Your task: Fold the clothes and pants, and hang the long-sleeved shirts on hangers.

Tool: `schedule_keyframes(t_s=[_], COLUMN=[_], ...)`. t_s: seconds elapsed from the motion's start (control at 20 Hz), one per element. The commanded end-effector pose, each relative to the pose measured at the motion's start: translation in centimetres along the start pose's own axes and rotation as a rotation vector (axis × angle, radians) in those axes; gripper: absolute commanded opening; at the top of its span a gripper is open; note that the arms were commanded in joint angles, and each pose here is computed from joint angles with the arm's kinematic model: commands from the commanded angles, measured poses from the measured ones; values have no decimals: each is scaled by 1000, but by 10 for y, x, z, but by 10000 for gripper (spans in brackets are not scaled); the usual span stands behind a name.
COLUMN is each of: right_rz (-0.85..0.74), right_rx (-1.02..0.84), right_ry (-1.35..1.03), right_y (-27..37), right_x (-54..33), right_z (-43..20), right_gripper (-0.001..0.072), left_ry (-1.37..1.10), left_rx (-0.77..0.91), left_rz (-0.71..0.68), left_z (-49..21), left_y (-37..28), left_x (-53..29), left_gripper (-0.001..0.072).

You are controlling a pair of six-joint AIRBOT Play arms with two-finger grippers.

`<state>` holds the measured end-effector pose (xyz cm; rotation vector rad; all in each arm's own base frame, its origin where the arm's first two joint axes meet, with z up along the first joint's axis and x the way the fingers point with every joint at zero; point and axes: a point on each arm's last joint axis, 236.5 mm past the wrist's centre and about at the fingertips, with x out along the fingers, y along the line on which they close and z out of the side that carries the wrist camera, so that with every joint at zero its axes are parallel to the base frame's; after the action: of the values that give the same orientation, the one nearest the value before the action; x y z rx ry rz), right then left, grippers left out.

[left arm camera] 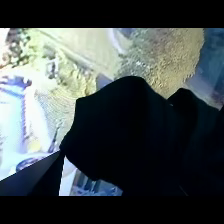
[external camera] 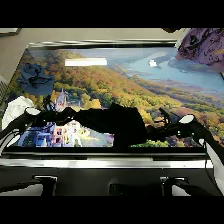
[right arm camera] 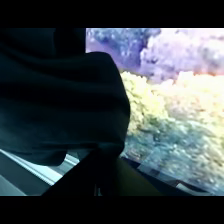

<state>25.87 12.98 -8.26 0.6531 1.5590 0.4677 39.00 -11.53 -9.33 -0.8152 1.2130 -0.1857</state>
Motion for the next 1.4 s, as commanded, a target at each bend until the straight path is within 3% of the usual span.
schedule_keyframes(t_s=[0.0,0.15,0.2,0.25,0.3,0.4,0.6,0.9,1.1,1.35], right_rz=[17,20,22,28,35,36,0,-265,-415,-513], right_rx=[4,4,4,5,3,-27,-159,-543,-689,-695], right_ry=[26,35,36,37,27,-24,-200,-755,-1106,-1363], right_y=[4,5,6,7,10,16,51,163,233,255], right_x=[0,0,-1,-1,-2,-9,-60,-270,-405,-481], right_z=[-6,-8,-9,-9,-7,1,45,128,88,0], right_gripper=[33,33,32,32,32,31,30,30,31,32], left_ry=[-43,-39,-35,-35,-39,-68,-200,-644,-1037,-1206], left_rx=[-42,-76,-85,-90,-81,-55,160,422,527,529], left_rz=[25,26,25,23,19,-2,-63,17,95,146], left_z=[11,10,9,9,11,25,75,154,128,42], left_y=[11,16,17,17,14,2,-58,-157,-215,-214], left_x=[9,15,17,17,17,10,-39,-247,-426,-522], left_gripper=[595,572,393,147,18,17,15,15,15,15])
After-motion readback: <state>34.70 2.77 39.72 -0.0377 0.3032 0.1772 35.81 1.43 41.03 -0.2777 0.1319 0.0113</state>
